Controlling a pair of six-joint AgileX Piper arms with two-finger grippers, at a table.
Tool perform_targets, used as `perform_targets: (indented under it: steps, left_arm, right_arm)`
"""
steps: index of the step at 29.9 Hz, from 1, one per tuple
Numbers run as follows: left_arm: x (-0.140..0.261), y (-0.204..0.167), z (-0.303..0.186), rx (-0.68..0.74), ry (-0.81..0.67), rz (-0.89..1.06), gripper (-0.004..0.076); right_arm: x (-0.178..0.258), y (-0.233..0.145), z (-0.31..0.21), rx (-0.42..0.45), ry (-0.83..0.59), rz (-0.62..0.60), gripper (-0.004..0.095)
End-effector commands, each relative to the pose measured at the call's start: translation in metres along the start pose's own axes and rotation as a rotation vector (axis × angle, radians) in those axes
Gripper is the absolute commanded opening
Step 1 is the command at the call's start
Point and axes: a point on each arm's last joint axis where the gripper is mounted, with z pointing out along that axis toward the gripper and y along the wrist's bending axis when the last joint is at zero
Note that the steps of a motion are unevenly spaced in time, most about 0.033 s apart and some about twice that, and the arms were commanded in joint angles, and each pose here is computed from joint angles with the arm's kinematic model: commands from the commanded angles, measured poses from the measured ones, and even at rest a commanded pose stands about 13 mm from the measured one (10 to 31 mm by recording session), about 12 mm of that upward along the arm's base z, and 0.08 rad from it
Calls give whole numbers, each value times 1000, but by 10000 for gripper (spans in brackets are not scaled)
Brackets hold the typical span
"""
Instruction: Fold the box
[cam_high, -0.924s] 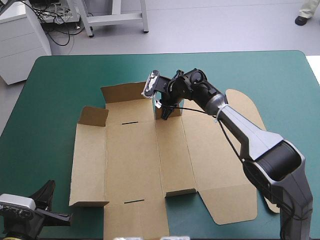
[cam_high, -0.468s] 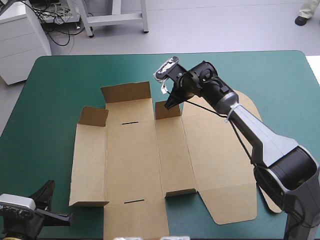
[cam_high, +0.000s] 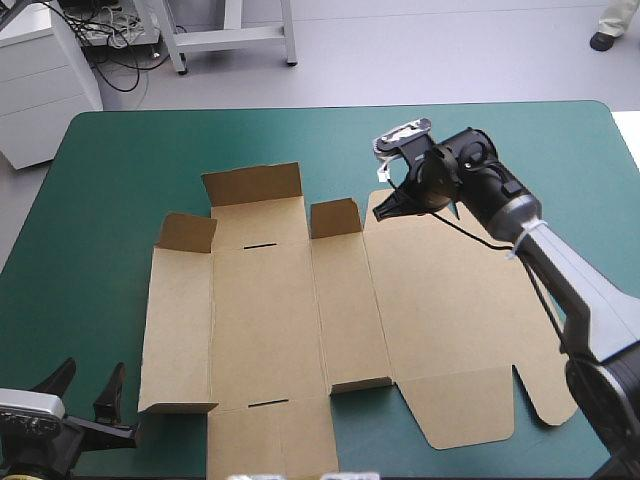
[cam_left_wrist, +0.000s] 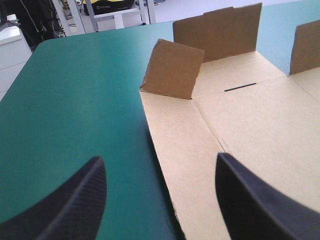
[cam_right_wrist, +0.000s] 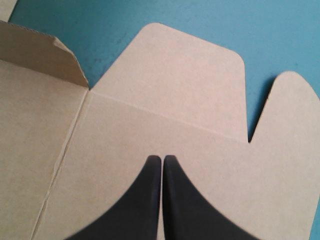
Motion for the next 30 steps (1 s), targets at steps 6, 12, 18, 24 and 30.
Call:
perform_targets:
  steps: [6,12,18,24,30]
  left_arm:
    - [-31,4,0,-29,-41,-39,470]
    - [-69,7,9,-29,59,-86,470]
    - [-93,8,36,-37,377,-109,470]
    - [-91,8,80,-36,563,-108,470]
    - [-87,8,107,-47,634,-149,470]
  right_arm:
    - [40,-31,-62,55,-103,122,-4]
    - [82,-44,-85,91,-142,196,-4]
    - [131,-44,-98,111,-149,231,-4]
    - [162,-38,-106,113,-155,230,-4]
    - [178,-33,-120,100,-190,248,-4]
